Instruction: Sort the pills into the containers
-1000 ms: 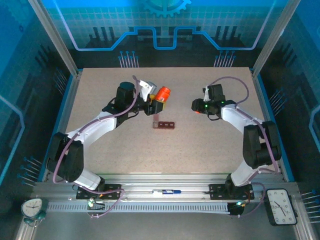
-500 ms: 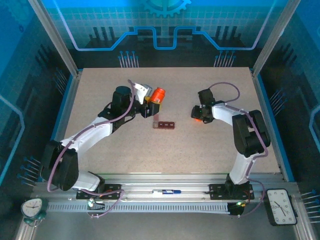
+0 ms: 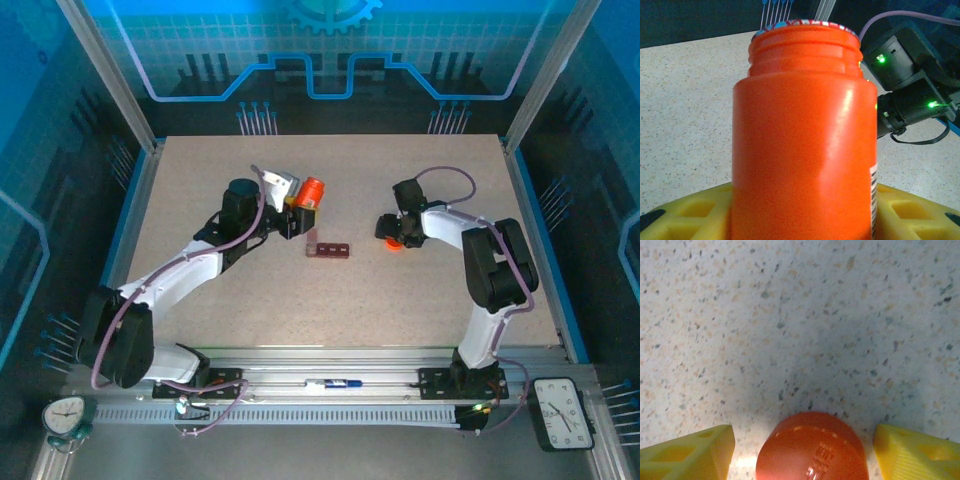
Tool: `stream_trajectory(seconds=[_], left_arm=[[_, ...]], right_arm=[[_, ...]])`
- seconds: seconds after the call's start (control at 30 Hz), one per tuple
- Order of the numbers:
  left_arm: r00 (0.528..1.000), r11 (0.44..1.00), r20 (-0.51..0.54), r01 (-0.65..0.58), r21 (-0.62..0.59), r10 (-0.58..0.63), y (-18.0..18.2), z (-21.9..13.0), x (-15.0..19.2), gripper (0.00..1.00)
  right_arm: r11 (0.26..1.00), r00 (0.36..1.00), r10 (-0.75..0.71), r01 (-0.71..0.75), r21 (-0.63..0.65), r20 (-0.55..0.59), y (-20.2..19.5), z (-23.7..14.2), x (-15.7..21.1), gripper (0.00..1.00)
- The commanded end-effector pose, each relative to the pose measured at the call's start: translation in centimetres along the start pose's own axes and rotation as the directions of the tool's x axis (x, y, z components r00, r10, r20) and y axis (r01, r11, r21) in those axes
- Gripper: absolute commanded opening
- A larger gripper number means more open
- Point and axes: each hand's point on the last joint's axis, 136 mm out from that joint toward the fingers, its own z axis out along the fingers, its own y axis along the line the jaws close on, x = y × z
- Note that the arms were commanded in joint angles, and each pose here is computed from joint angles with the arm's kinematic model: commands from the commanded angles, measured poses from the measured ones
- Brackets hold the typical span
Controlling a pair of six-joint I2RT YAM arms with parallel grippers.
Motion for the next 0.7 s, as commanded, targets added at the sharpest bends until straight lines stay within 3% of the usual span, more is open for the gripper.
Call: stream_trajectory(seconds=[0.0, 0.37, 0.67], left_arm=[[0.998, 1.000, 0.062, -0.007, -0.007, 0.008, 0.1, -0.2, -1.4, 0.20], [0.999, 0.999, -0.022, 0.028, -0.023, -0.028, 0.0, -1.5, 1.4, 0.20], [0.989, 0.995, -0.129, 0.063, -0.079, -0.073, 0.2, -3.6, 5.5, 0.20]], right_arm=[[0.998, 1.000, -0.017, 0.018, -0.066, 0.021, 1.6, -3.0, -0.4, 0.75], [0.938, 0.986, -0.127, 0.154, -0.311, 0.106, 7.8, -5.9, -0.2, 0.77], [0.880, 0.951, -0.268, 0.308, -0.361, 0.156, 11.4, -6.4, 1.3, 0.77]])
